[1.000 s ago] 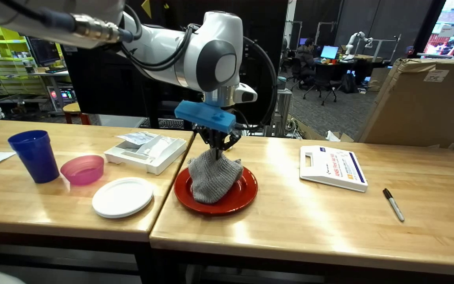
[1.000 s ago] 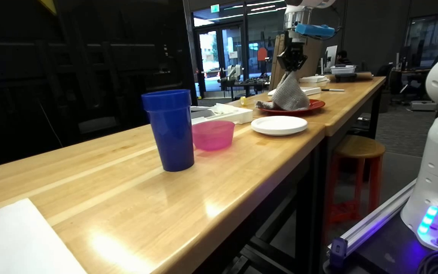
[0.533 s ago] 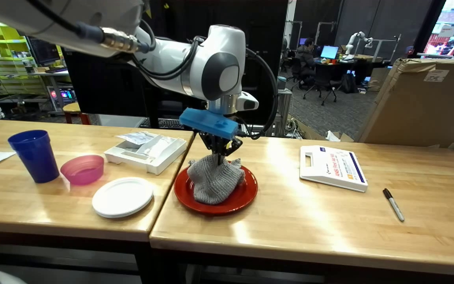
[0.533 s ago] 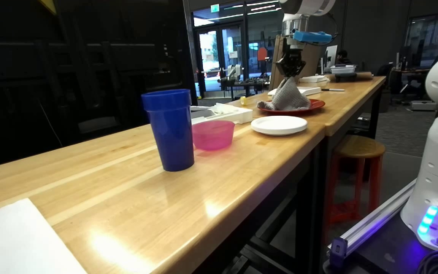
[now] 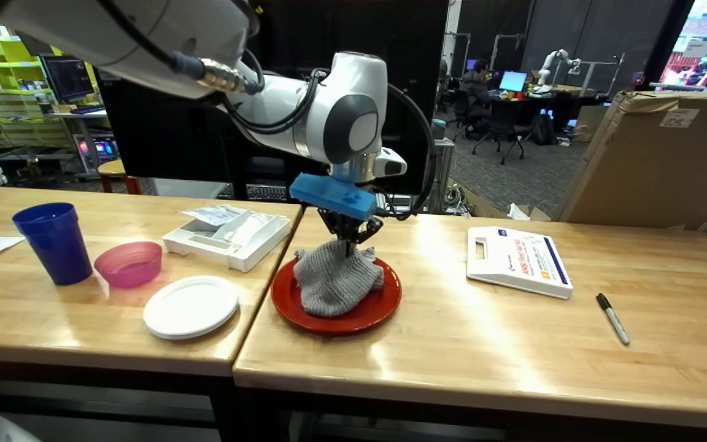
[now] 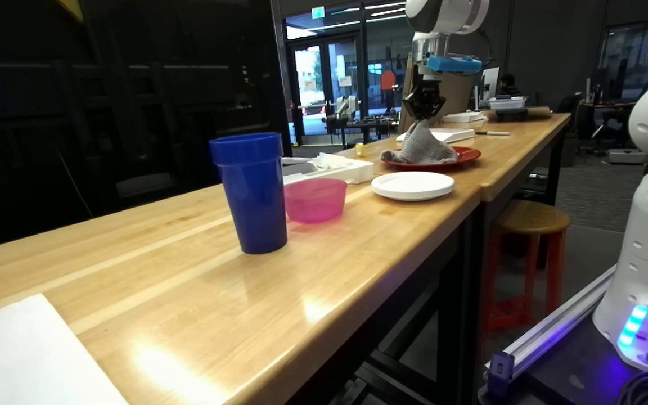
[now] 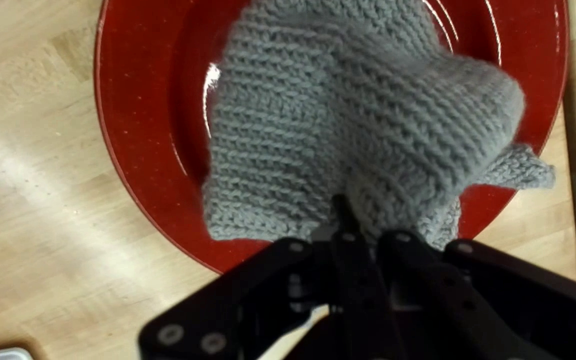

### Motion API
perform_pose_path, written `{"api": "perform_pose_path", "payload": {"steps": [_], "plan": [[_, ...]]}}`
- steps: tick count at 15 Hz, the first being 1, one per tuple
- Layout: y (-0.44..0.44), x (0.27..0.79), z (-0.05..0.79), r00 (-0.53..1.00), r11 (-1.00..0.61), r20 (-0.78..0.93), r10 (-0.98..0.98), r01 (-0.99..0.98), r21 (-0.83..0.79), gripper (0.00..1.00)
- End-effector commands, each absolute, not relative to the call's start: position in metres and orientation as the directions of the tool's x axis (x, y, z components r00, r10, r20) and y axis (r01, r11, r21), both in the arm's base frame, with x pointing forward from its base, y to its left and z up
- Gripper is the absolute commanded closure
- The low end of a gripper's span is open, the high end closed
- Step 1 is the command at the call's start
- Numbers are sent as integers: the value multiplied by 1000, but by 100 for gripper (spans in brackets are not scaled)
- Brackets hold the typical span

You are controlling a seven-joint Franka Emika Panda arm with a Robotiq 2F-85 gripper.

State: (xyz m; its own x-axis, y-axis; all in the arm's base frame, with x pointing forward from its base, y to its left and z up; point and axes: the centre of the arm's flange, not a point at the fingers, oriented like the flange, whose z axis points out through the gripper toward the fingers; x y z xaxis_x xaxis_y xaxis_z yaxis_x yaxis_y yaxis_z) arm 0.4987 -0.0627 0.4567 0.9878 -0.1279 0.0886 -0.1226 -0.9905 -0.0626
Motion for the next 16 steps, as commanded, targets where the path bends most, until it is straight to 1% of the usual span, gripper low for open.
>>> {"api": "perform_pose_path", "payload": {"steps": [1, 4, 8, 10, 11, 12, 16], "plan": [[-62, 521, 458, 991, -995, 98, -96, -92, -49, 99], [-57, 527, 456, 993, -995, 72, -91, -87, -54, 99], [-46, 525, 427, 996, -995, -44, -72, -74, -60, 99], [-43, 522, 420, 995, -995, -75, -65, -70, -64, 99], [-42, 521, 420, 995, -996, -73, -65, -69, -63, 99], [-44, 521, 416, 995, -995, -57, -80, -83, -53, 94], [-43, 521, 414, 995, -995, -66, -77, -81, -53, 94]]}}
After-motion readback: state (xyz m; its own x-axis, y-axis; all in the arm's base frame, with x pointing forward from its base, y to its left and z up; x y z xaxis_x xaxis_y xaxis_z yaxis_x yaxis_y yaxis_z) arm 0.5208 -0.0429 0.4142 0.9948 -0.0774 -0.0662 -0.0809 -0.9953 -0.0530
